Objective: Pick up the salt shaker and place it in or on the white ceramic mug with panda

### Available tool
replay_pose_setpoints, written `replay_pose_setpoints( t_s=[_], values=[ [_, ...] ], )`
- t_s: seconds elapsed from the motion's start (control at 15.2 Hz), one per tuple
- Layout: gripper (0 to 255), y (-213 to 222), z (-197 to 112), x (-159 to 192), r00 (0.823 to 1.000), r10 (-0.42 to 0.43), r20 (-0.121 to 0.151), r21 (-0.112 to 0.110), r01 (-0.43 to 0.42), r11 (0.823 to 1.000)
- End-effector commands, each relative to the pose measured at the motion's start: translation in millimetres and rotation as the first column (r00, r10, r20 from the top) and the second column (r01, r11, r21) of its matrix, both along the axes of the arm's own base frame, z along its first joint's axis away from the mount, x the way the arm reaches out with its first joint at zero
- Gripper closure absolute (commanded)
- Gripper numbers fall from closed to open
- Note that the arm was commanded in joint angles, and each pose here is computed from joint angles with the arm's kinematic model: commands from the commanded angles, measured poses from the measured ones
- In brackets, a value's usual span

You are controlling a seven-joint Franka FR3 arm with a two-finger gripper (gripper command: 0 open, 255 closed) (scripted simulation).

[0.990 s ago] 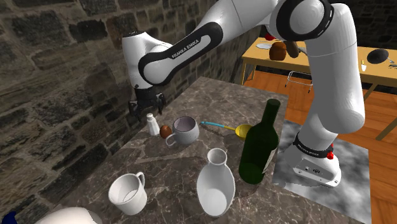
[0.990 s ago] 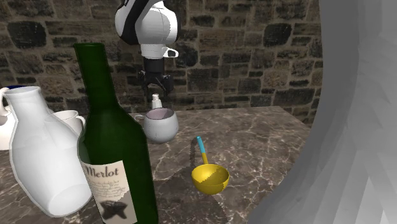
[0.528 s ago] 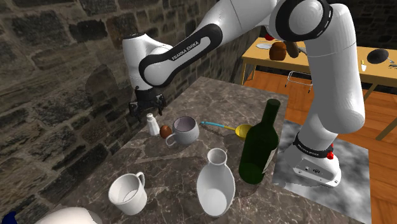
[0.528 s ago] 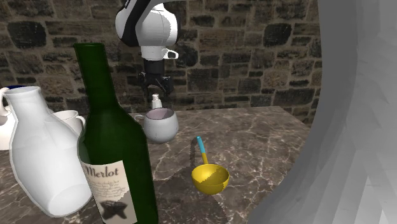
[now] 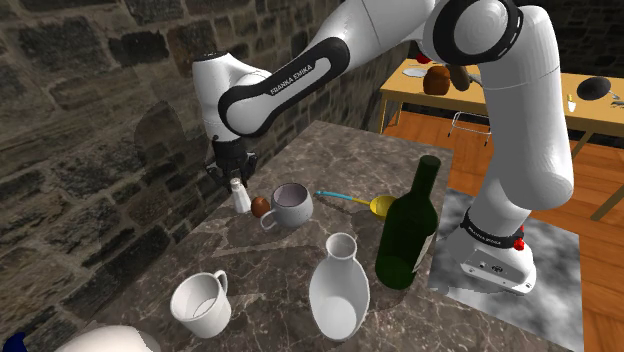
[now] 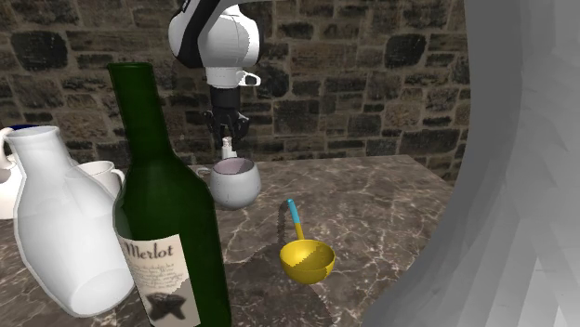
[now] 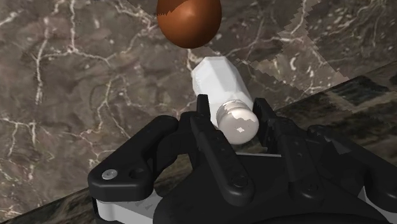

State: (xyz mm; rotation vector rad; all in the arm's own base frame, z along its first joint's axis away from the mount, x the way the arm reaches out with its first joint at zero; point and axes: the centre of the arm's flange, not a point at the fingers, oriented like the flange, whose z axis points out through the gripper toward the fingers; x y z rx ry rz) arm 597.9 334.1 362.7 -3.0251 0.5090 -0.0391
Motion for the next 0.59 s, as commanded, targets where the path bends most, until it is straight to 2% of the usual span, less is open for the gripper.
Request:
replay_pose_setpoints(
  t_s=[0.0,0.53],
  values=[
    [255,0,0,0,1.0,0.0,0.0,0.0,0.0,1.0],
    [255,0,37,0,1.0,0.0,0.0,0.0,0.0,1.0]
  ],
)
